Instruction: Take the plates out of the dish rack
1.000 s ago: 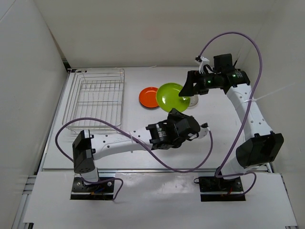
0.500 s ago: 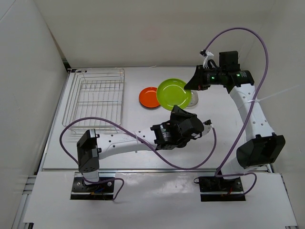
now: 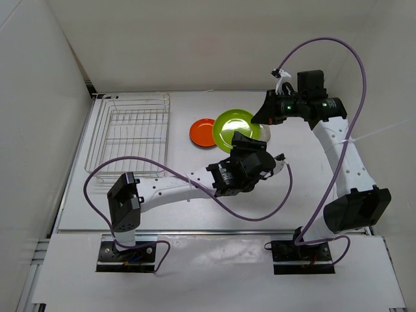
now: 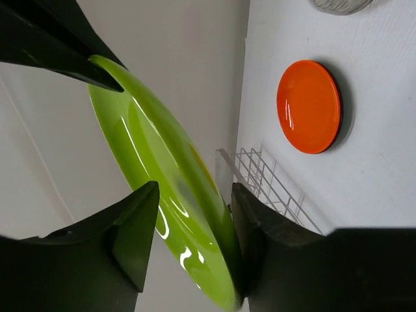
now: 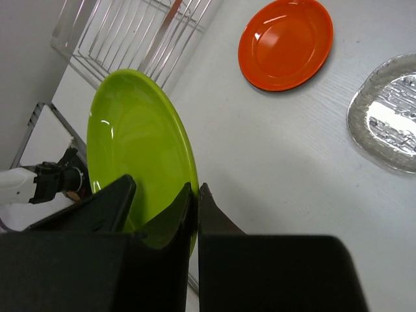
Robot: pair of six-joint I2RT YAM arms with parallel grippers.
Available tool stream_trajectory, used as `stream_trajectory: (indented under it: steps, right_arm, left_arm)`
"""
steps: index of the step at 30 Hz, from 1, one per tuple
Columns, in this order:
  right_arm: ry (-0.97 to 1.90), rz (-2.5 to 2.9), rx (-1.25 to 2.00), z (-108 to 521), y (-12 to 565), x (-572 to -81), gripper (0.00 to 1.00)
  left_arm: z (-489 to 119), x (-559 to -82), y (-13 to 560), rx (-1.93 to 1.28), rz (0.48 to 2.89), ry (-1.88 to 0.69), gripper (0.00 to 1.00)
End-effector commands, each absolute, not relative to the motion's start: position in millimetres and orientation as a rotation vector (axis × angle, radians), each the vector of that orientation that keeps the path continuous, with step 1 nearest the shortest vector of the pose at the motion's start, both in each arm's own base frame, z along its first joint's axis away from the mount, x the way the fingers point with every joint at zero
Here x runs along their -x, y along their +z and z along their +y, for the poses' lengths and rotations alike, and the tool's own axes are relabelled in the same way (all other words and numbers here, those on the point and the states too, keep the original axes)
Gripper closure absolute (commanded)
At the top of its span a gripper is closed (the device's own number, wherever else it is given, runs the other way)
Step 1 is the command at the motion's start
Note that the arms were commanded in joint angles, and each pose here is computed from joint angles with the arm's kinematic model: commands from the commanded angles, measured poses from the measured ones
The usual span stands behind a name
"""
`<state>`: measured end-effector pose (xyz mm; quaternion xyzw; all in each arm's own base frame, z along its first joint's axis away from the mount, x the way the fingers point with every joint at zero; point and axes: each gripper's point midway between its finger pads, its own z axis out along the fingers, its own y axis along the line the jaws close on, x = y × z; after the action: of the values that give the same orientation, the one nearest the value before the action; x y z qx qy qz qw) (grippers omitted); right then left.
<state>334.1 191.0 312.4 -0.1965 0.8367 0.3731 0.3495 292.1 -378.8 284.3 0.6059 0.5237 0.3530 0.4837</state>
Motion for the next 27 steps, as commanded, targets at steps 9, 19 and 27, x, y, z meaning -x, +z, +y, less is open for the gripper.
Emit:
stream_trajectory:
  steps: [9,19,27]
  right_arm:
    - [0.585,2.190,-0.053,119.1,303.9,-400.7,1.00]
    - [0.442,2.295,-0.245,94.7,238.7,-493.4,1.00]
    - [0.520,2.375,-0.052,158.0,195.1,-524.4,1.00]
  left_arm:
    - [-360.9,-274.3,283.4,-1.567,1.358,0.750,0.00]
    - [-264.4,-338.3,317.9,-1.283,1.726,0.572,0.00]
    - [-131.6,-423.5,336.9,-0.692,2.082,0.263,0.00]
